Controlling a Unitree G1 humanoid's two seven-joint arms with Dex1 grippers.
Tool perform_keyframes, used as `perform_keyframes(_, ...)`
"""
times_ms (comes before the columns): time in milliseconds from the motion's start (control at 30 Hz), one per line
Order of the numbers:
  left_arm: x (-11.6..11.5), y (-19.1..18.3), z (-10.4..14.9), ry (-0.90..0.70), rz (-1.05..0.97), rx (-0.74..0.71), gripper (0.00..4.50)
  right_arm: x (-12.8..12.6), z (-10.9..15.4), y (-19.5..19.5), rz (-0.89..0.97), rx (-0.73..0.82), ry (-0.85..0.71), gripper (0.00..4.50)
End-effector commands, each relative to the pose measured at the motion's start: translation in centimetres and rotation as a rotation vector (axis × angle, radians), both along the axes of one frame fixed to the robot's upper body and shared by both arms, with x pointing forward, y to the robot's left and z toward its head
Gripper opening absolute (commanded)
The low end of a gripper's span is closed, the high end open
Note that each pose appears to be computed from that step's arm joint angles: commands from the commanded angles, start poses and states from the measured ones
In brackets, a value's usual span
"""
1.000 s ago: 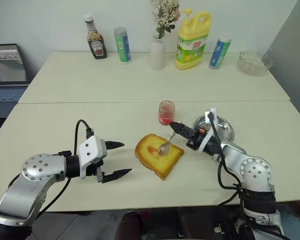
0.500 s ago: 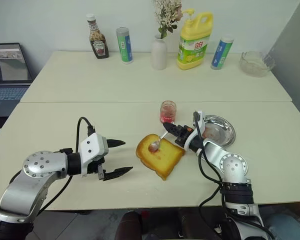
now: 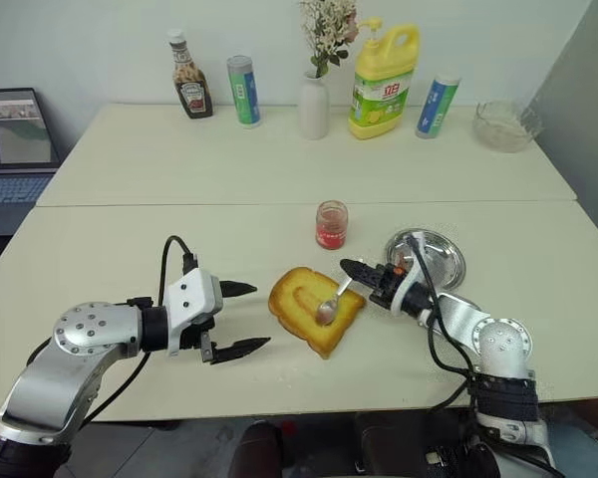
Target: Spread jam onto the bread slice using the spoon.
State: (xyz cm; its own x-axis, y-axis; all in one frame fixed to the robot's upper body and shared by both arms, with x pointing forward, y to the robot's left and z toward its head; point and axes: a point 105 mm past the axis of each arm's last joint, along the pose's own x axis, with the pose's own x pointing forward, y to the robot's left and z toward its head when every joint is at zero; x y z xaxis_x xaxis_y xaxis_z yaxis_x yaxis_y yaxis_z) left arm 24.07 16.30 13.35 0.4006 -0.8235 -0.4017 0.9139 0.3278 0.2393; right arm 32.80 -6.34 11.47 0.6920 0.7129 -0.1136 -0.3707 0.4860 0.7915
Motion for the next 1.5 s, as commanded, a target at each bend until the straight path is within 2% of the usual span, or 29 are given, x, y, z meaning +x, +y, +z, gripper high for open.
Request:
perform_keyframes(33, -0.7, -0.3, 0.6, -0.014, -0.041, 0.004, 4.5, 1.7, 0.6, -0.1, -0.088, 0.01, -0.001, 0.03)
perform_keyframes(133, -0.9, -0.2, 0.4, 0.0, -0.052, 0.01, 4.5, 2.5, 0.7, -0.2, -0.133, 0.022, 0.012, 0.03)
perform_keyframes(267, -1.3, -0.2, 0.1, 0.006, -0.068, 0.023, 4.5, 2.2, 0.4, -0.6, -0.111, -0.004, 0.005, 0.03)
perform_keyframes(600, -1.3, 0.6, -0.9, -0.006, -0.059, 0.05, 4.5, -1.8, 0.3, -3.3, 0.027, -0.03, 0.001, 0.03)
perform_keyframes(900, -1.4, 1.4, -1.2, -0.006, -0.035, 0.03, 4.5, 1.9, 0.2, -1.6, -0.164, 0.036, 0.015, 0.03)
perform_keyframes(1033, -1.3, 1.4, -0.8, -0.011, -0.019, 0.01, 4.5, 2.9, 1.3, -1.2, -0.185, 0.066, -0.01, 0.03)
perform_keyframes(1233, -0.9, 2.0, 0.2, -0.043, 0.044, -0.017, 4.5, 2.3, 4.6, 0.3, -0.114, 0.102, -0.086, 0.03)
perform_keyframes(1333, -1.0, 2.1, 0.2, -0.043, 0.056, -0.011, 4.5, 2.1, 5.3, 1.0, -0.098, 0.097, -0.111, 0.03)
perform_keyframes(1500, -1.0, 2.3, 0.2, -0.053, 0.089, 0.0, 4.5, 1.1, 6.2, 2.7, -0.011, -0.055, -0.283, 0.03)
